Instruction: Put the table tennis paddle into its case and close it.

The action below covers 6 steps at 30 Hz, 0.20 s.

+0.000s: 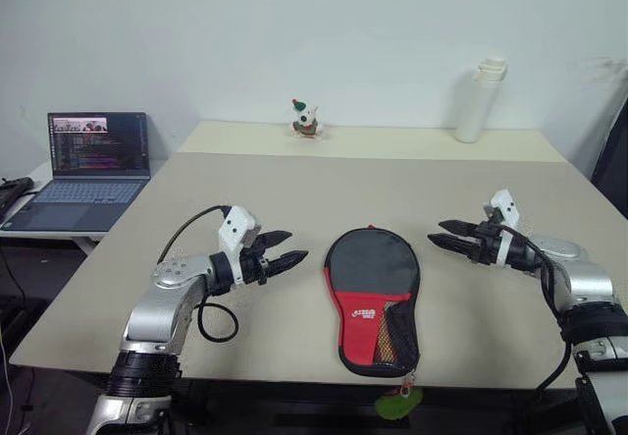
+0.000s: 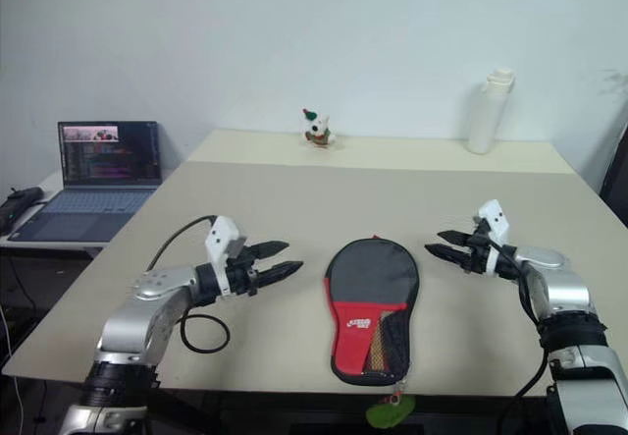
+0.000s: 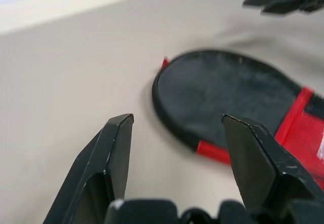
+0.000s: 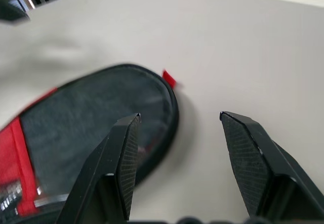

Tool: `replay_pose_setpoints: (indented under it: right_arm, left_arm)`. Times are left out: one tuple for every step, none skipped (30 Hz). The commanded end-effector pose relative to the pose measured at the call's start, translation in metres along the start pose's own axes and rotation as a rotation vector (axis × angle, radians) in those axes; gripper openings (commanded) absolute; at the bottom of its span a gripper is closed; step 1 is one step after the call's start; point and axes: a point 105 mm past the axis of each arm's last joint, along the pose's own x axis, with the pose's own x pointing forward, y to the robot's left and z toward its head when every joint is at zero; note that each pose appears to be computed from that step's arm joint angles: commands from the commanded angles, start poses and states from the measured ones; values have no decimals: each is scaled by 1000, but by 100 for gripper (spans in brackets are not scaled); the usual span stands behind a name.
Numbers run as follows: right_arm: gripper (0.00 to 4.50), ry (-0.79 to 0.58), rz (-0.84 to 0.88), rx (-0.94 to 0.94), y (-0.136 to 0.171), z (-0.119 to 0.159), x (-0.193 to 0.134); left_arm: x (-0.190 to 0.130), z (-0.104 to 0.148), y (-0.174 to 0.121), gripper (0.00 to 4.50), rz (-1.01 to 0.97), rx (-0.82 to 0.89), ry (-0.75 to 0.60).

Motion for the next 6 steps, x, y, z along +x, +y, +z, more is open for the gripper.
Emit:
replay_pose_setpoints:
  right_arm:
    - [277,-50,-30,-63,-5,23,-11]
    - [277,-48,-36,-58,-4,22,-11]
    - [277,-35,-35,-61,-2,20,-11]
    - [277,-13,-22,-69,1,17,-11]
    - [277,7,-18,-78,1,16,-12]
    - [277,14,-30,-81,-1,15,-11]
  left_arm:
    - [6,7,-7,304,-14,41,-27]
    - [7,2,-8,304,-12,44,-14]
    - [8,-2,-8,304,-9,50,-3]
    - [10,-3,-9,304,-9,58,0]
    - [12,-3,-9,304,-6,59,-6]
    - [14,-2,-8,304,-1,58,-18]
